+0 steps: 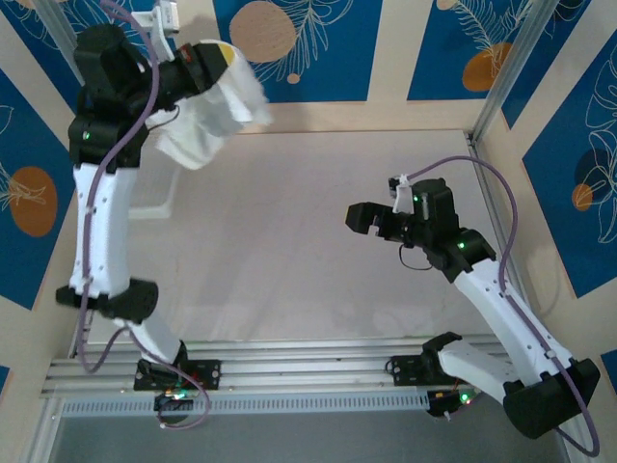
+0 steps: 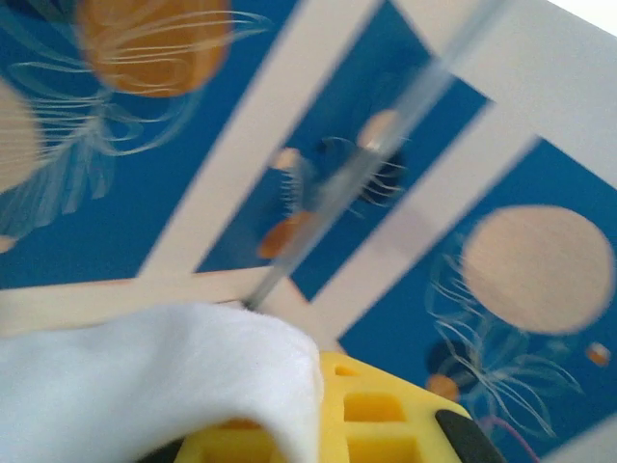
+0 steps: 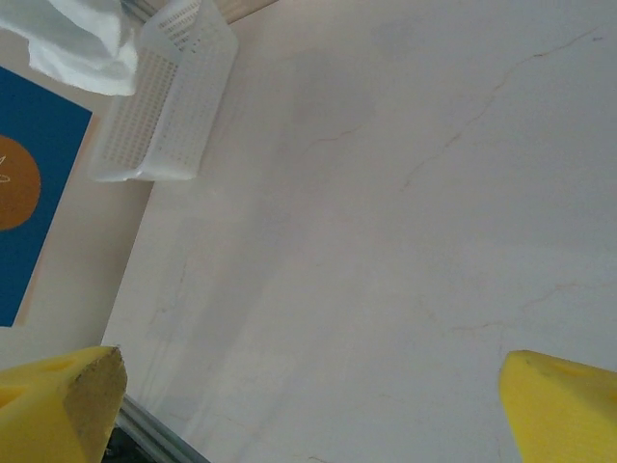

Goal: Fold the inside-out t-shirt

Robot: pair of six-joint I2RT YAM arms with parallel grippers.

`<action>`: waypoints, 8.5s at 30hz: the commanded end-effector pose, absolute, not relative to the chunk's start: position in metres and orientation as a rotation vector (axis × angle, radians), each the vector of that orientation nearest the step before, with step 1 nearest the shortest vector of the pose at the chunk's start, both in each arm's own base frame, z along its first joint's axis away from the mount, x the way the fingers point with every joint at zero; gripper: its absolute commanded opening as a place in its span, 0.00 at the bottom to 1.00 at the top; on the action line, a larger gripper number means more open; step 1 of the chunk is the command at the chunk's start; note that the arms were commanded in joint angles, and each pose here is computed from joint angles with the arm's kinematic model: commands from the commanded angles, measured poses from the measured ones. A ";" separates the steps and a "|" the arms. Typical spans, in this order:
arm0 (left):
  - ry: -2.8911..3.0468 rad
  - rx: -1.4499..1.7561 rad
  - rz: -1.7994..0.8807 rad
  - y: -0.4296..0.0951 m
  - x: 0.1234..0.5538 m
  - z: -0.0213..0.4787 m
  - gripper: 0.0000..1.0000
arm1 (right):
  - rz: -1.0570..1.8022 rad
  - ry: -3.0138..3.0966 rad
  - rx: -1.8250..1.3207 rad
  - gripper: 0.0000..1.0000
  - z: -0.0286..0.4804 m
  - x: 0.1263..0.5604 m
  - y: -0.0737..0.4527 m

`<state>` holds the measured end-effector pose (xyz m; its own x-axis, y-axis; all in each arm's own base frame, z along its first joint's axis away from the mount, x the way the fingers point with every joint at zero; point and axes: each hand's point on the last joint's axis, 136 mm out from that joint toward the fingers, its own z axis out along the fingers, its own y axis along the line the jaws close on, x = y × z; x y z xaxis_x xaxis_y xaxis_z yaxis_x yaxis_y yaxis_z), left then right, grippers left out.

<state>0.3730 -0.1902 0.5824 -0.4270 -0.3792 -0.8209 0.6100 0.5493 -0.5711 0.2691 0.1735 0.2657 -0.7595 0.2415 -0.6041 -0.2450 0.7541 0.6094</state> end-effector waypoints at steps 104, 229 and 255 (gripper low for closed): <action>2.565 -0.212 -0.460 -0.128 0.371 0.158 0.00 | 0.606 2.740 0.304 0.00 0.121 0.305 0.123; 1.457 1.021 -0.622 -0.245 0.275 0.416 0.91 | 0.736 2.444 0.109 0.62 0.330 0.385 0.096; 1.588 1.603 -0.525 -0.260 0.162 0.221 0.91 | 0.907 2.744 0.986 0.60 0.052 0.221 0.143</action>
<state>0.1587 -0.2568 0.2237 0.0959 0.6298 -0.7708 0.9699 0.1151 0.2148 0.2097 0.1361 0.0512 -0.7936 0.5980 0.1120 0.5563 0.6386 0.5317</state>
